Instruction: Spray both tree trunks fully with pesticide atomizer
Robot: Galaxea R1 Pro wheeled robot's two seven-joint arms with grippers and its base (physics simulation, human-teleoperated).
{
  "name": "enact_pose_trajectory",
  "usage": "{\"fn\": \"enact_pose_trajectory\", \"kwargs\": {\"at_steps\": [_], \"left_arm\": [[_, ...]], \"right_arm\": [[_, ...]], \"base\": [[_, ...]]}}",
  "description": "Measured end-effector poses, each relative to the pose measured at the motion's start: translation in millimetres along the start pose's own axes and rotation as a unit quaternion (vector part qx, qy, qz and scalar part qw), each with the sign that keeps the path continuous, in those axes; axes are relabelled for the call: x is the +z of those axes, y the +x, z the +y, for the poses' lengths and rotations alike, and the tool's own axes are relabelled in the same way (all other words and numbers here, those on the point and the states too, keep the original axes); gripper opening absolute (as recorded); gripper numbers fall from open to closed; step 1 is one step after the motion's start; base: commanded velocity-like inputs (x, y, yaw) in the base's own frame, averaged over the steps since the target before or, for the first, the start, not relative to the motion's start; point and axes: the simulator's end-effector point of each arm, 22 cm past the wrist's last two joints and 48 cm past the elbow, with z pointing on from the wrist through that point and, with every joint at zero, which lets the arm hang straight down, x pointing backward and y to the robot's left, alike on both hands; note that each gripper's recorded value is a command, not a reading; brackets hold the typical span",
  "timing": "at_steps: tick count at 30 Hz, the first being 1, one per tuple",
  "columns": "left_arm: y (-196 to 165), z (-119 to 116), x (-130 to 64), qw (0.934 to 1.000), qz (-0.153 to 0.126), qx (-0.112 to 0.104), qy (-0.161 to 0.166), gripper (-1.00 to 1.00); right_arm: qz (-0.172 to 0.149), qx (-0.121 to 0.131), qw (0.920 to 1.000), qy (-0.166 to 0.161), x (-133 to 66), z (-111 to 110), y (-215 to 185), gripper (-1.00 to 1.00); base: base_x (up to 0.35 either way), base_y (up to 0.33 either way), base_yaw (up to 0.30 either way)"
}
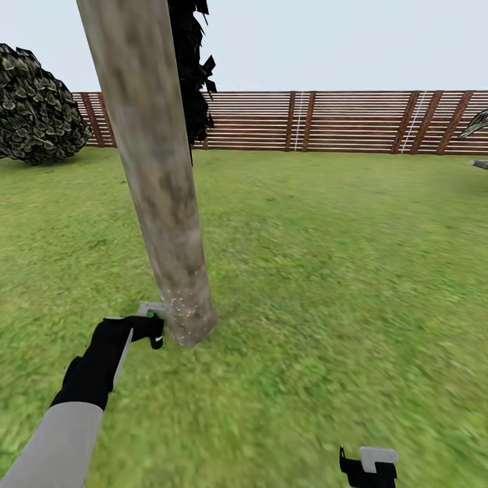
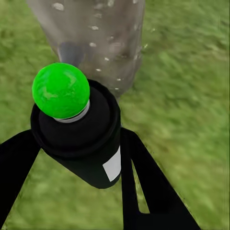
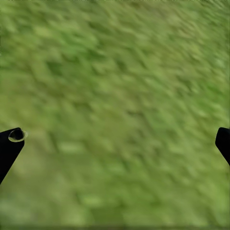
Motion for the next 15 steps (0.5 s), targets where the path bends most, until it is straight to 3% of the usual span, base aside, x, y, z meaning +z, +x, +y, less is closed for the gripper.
{"fn": "enact_pose_trajectory", "kwargs": {"at_steps": [2, 7, 15], "left_arm": [[1.7, 21.4, -3.0, 0.9999, 0.004, 0.001, -0.015, -1.00], [8.4, 23.3, -2.9, 0.9998, 0.010, 0.000, -0.015, -1.00], [8.6, 19.3, -2.5, 0.9999, 0.010, 0.002, -0.012, -1.00]], "right_arm": [[-0.001, 0.000, 1.0000, 0.000, 0.1, -0.2, -0.5, 1.00], [-0.001, 0.000, 1.0000, 0.000, 0.2, -0.3, -0.5, 1.00], [0.000, 0.000, 1.0000, 0.001, 0.2, -0.4, -0.4, 1.00]], "base": [[0.000, 0.000, 0.000], [0.000, 0.000, 0.025], [0.021, 0.000, 0.231]]}}
